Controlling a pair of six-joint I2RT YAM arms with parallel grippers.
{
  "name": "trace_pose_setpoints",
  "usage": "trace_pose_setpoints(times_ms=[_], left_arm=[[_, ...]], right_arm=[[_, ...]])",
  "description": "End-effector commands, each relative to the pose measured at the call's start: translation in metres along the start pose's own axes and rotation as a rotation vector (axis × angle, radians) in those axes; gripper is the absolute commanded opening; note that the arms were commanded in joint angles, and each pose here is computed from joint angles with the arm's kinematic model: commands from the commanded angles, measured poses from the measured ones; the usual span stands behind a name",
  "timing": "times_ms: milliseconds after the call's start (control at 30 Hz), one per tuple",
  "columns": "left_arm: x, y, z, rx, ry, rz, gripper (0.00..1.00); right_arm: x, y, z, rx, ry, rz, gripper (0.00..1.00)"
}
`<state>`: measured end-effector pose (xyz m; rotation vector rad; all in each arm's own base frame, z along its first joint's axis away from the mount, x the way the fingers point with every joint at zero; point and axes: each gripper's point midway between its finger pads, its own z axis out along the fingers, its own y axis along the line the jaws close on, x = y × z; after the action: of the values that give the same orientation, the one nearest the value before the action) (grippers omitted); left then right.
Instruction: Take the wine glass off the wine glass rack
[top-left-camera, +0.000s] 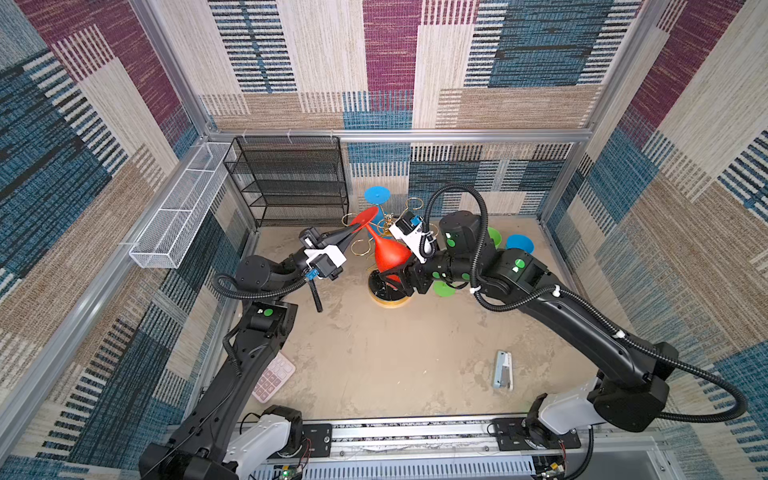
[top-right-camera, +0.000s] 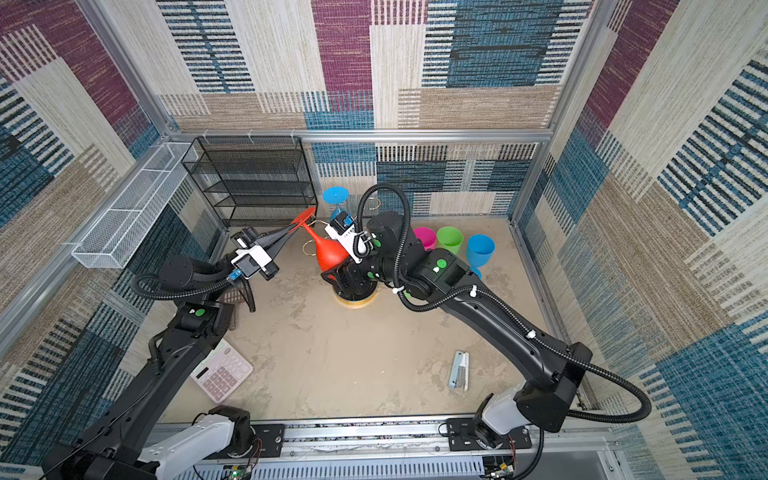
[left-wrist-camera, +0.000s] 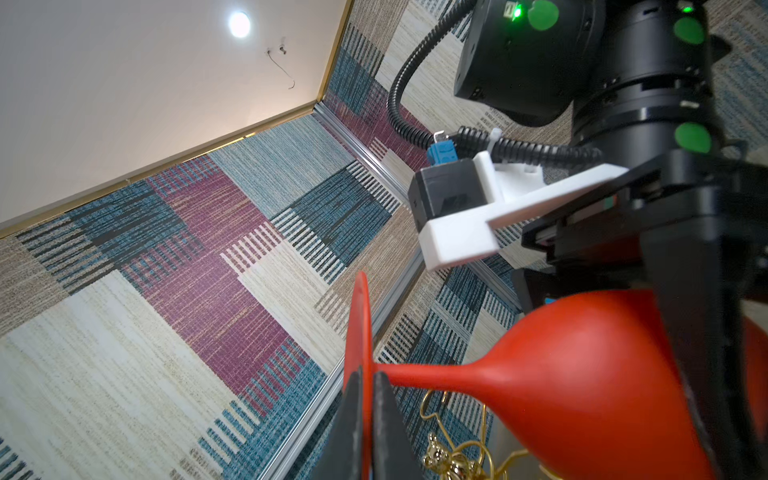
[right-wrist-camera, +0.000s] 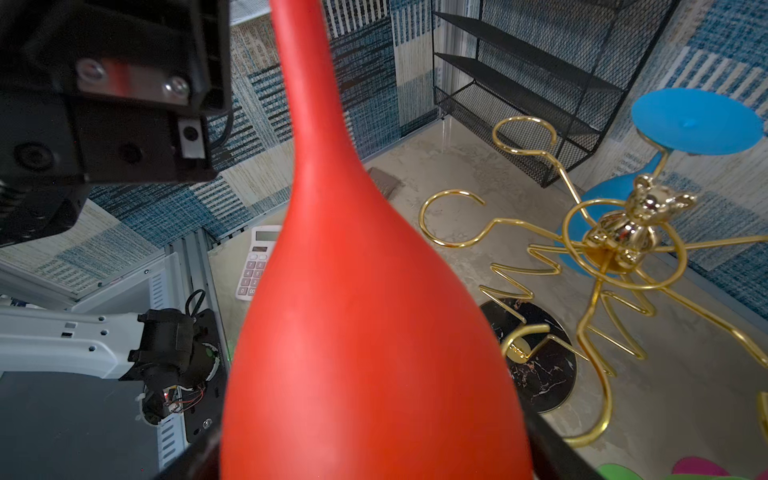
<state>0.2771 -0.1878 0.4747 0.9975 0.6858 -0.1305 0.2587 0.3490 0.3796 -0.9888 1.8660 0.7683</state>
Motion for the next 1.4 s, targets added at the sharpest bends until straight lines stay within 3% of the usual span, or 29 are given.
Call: trace_pose_setpoints(times_ms=[0, 133, 367, 533, 667, 833, 1233, 1367], left_arm=[[-0.009, 0.014, -0.002, -0.070, -0.015, -0.027, 0.00], [0.006, 0.031, -0.009, -0.208, 0.039, -0.222, 0.00], [0.043, 0.034, -0.044, -0.445, 0.137, -0.632, 0.00], [0.051, 0.029, -0.067, -0.557, 0.115, -0.833, 0.00], [0.048, 0.026, -0.076, -0.575, 0.098, -0.865, 0.00], [0.045, 0.021, -0.077, -0.558, 0.095, -0.862, 0.00], [0.047, 0.011, -0.072, -0.501, 0.103, -0.860, 0.00], [0.048, 0.008, -0.071, -0.484, 0.111, -0.857, 0.00]], right_arm=[[-0.020, 0.006, -0.006, -0.024, -0.089, -0.006, 0.90], [-0.044, 0.005, -0.027, 0.008, -0.218, -0.021, 1.00], [-0.082, 0.001, -0.099, 0.028, -0.493, -0.002, 0.99], [-0.074, -0.015, -0.133, 0.071, -0.567, 0.084, 0.92], [-0.058, -0.022, -0.133, 0.104, -0.557, 0.144, 0.82], [-0.044, -0.025, -0.106, 0.066, -0.503, 0.189, 0.72], [-0.060, -0.025, -0.052, -0.064, -0.479, 0.214, 0.62], [-0.063, -0.024, -0.039, -0.091, -0.469, 0.219, 0.53]])
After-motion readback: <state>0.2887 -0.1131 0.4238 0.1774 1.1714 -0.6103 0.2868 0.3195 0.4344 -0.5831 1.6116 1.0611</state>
